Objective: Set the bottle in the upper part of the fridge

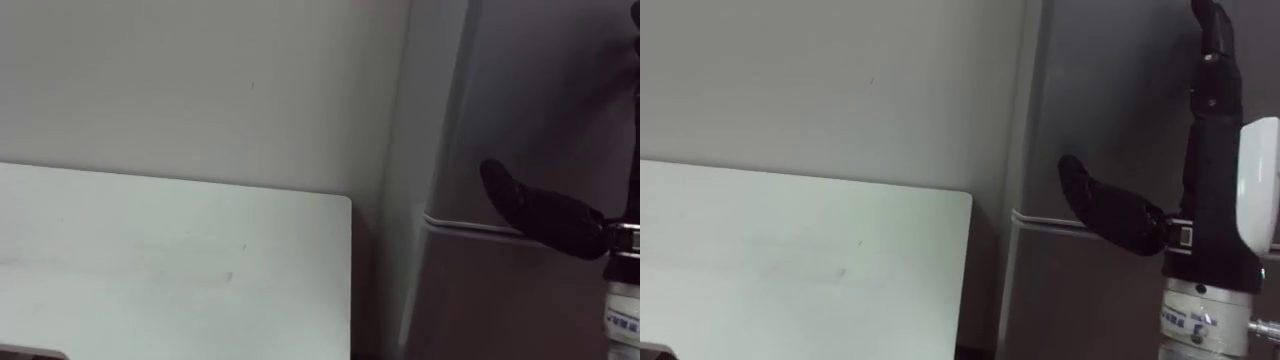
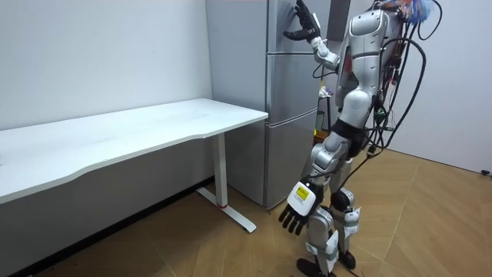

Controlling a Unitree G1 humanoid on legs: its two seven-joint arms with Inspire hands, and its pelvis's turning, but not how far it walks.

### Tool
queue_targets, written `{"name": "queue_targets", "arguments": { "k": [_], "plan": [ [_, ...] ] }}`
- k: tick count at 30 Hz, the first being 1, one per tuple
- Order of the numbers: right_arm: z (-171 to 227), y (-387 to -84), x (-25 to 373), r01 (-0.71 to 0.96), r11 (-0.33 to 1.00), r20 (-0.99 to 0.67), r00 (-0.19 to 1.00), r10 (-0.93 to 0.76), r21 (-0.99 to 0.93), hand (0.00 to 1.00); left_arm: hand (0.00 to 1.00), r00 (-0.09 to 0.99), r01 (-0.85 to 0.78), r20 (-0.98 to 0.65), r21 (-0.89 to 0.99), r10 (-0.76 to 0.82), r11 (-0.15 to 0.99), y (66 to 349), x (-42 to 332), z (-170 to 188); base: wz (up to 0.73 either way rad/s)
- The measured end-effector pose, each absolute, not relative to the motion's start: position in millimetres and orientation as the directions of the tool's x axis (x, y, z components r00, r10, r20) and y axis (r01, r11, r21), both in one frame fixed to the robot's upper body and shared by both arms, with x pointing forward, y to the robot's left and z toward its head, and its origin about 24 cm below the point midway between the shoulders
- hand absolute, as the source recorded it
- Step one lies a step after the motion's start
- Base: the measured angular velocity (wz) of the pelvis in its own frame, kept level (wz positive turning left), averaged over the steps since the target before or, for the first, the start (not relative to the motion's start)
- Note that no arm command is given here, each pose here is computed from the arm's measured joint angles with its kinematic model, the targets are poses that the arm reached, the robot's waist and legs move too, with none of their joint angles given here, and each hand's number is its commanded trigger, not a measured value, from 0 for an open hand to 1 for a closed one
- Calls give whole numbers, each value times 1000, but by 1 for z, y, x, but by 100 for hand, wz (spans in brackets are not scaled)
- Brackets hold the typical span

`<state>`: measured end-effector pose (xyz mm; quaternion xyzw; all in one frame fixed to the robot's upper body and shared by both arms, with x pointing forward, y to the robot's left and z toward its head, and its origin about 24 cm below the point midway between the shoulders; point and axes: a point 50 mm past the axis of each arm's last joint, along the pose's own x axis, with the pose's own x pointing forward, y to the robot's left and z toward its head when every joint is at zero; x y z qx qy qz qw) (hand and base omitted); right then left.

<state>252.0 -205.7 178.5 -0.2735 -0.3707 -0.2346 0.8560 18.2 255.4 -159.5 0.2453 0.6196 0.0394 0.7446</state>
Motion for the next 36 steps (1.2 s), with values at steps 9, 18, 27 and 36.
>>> {"name": "queue_targets", "arguments": {
  "k": [9,18,27,36],
  "plan": [
    [169,-218,259,640,688,739,635,-225,-341,0,0,243,308,-909,403,338,862,257,24,-158,8],
    [157,-232,268,692,579,743,637,-208,-431,0,0,254,305,-898,427,360,851,262,28,-155,5],
    [144,-247,277,722,474,722,653,-229,-503,0,0,269,297,-889,442,370,846,264,35,-152,8],
    [138,-259,277,732,433,700,662,-269,-526,0,0,256,293,-890,444,378,847,265,29,-151,1]
  ]
}}
